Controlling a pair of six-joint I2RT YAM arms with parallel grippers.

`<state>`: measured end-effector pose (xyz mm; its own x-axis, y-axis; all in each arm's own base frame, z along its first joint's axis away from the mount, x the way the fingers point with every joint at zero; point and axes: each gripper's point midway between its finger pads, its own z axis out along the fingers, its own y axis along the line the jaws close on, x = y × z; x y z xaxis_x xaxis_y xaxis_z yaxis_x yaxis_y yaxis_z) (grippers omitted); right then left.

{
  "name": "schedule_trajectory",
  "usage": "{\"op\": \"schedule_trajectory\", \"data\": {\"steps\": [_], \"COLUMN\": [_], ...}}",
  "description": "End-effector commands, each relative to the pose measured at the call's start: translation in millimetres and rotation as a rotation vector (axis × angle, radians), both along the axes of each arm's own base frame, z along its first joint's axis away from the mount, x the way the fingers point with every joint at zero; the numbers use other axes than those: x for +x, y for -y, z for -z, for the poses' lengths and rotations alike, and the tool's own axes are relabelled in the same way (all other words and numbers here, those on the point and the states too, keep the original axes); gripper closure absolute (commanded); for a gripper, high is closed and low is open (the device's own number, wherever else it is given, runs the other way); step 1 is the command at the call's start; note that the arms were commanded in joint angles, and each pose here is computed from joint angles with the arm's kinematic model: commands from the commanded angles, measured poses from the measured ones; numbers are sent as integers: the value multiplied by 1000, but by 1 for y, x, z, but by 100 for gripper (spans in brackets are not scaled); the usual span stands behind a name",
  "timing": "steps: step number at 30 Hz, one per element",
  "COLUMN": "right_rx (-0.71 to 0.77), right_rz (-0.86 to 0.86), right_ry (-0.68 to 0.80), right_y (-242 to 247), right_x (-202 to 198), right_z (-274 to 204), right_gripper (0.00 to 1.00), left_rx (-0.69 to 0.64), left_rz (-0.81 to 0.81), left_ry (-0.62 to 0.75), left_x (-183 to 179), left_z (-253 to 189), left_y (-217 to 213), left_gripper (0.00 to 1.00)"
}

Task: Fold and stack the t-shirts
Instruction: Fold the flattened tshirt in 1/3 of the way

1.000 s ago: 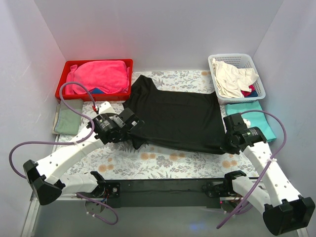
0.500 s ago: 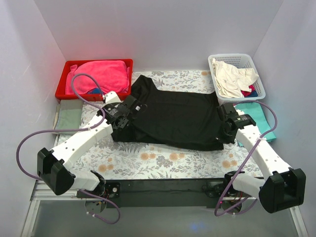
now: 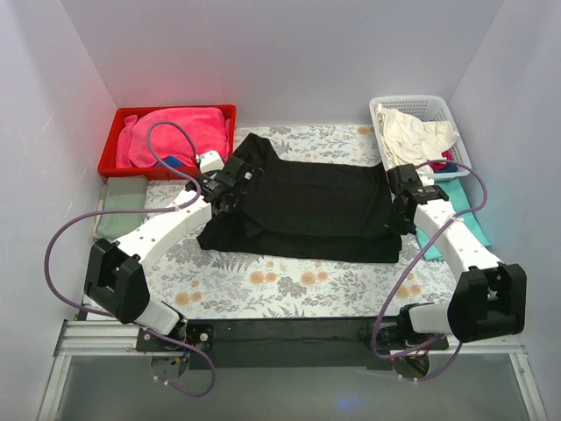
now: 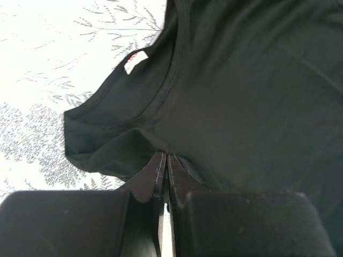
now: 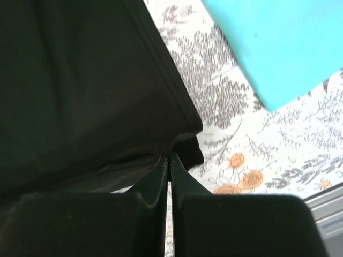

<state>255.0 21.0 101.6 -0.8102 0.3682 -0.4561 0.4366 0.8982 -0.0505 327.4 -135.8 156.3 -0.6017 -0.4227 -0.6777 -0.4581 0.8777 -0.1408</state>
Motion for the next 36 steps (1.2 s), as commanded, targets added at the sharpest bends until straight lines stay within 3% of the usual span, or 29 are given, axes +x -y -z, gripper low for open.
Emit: {"op": "schedule_trajectory", "data": {"steps": [1, 9, 24, 27, 28, 30, 36], "right_rx": [-21, -11, 41, 29, 24, 18, 9], "right_rz": [-3, -40, -77, -80, -83, -84, -89], "right_ry": [105, 88, -21, -33, -24, -27, 29], "right_y": [9, 6, -6, -5, -4, -3, -5], "right_x": [38, 73, 65, 67, 71, 75, 101], "right_z": [-20, -9, 31, 34, 31, 32, 12], "right_gripper": [99, 99, 99, 85, 74, 64, 58], "left_rx": [-12, -1, 15, 14, 18, 16, 41], "left_rz": [26, 31, 21, 21, 22, 23, 19], "left_ry": [57, 49, -2, -3, -1, 4, 45], "left_x": [16, 31, 45, 52, 56, 68, 110], "left_z": [-17, -10, 13, 19, 20, 25, 35], "left_y": [5, 7, 3, 4, 3, 4, 7], "left_gripper": [100, 100, 100, 98, 95, 91, 81]}}
